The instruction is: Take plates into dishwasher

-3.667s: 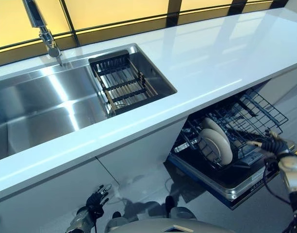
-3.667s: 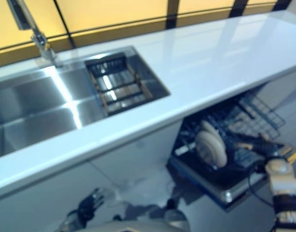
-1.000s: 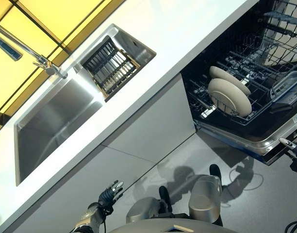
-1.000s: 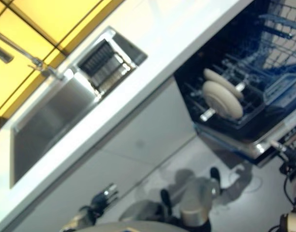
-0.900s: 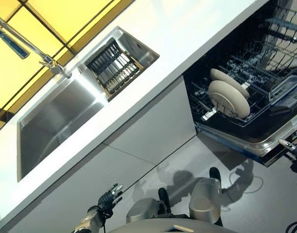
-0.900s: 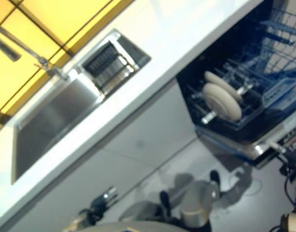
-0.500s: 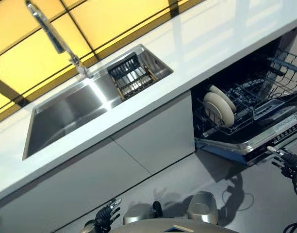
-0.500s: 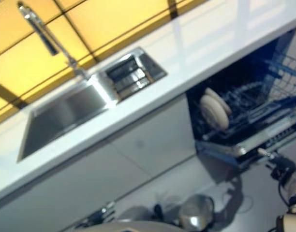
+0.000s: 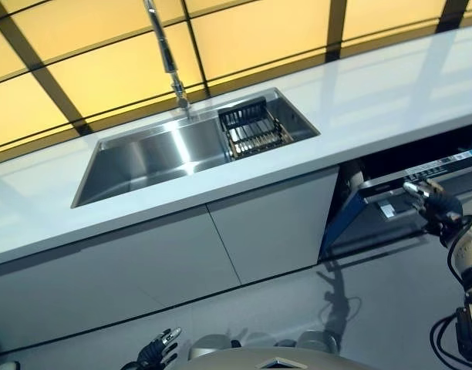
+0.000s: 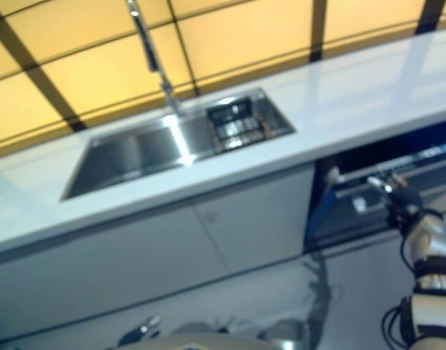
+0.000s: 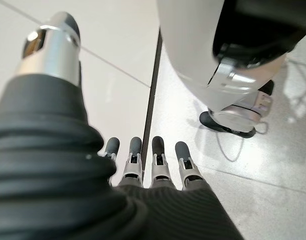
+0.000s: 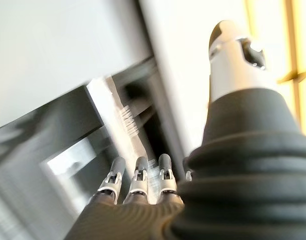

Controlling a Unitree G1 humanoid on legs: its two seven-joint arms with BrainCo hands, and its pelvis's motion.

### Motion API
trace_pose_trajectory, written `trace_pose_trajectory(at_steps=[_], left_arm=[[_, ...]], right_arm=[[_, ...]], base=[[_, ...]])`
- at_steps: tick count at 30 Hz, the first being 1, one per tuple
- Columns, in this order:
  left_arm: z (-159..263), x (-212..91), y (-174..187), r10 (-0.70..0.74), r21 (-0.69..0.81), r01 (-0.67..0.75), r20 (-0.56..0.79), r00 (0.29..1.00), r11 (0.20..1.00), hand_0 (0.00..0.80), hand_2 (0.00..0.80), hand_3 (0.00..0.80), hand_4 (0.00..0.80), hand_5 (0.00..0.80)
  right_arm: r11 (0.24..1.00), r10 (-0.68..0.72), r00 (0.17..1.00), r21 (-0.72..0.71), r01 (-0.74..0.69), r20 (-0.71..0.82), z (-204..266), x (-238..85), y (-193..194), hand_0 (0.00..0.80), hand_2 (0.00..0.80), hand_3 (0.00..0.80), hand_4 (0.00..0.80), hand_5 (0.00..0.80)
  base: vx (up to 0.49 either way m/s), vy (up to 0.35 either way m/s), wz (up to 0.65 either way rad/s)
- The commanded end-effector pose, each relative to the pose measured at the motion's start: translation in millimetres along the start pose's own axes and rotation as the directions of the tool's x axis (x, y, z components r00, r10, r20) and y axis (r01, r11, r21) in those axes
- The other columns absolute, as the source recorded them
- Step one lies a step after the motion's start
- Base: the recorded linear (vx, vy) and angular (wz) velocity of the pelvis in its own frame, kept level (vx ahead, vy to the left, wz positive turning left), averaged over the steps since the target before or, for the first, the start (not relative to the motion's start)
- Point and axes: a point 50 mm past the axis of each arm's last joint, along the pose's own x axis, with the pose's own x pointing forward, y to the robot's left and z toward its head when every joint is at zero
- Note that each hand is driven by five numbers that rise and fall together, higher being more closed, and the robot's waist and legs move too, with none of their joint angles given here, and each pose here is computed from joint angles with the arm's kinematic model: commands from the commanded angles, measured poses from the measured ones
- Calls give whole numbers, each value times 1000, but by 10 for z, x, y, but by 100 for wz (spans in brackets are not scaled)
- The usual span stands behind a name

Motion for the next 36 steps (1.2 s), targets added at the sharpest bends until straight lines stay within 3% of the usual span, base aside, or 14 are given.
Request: trace_pose_trajectory(at_steps=[1,9,17,21,26,31,36], left_arm=[[319,8,97,27,51,-32,94,995,998,0,0,0,0,0],[482,34,102,46,36,-52,152,987,998,0,0,0,0,0],[647,163,-85,53,10,-56,189,980,998,0,0,0,0,0],[652,219,-177,49,25,-54,169,984,998,0,0,0,0,0],[620,267,-252,63,67,-71,124,990,995,0,0,0,0,0],[562,304,-334,65,101,-74,86,994,992,0,0,0,0,0],[483,341,-465,31,117,-37,53,998,992,0,0,0,0,0]], right_arm=[[999,46,980,15,-50,195,582,113,199,0,0,0,0,0],[995,-71,996,-62,74,62,230,179,214,0,0,0,0,0],[960,-214,960,-218,174,-179,-903,8,226,0,0,0,0,0],[938,-237,896,-329,111,-375,-1564,-252,238,0,0,0,0,0],[948,-205,801,-317,20,-562,-2225,-570,474,0,0,0,0,0],[959,-132,699,-268,-88,-703,-2711,-888,819,0,0,0,0,0],[957,-106,645,-253,-139,-757,-2914,-1059,1002,0,0,0,0,0]], base=[[-12,-24,6],[-78,-10,3],[-83,15,-2],[-47,59,5],[-22,50,4],[12,38,8],[23,42,6]])
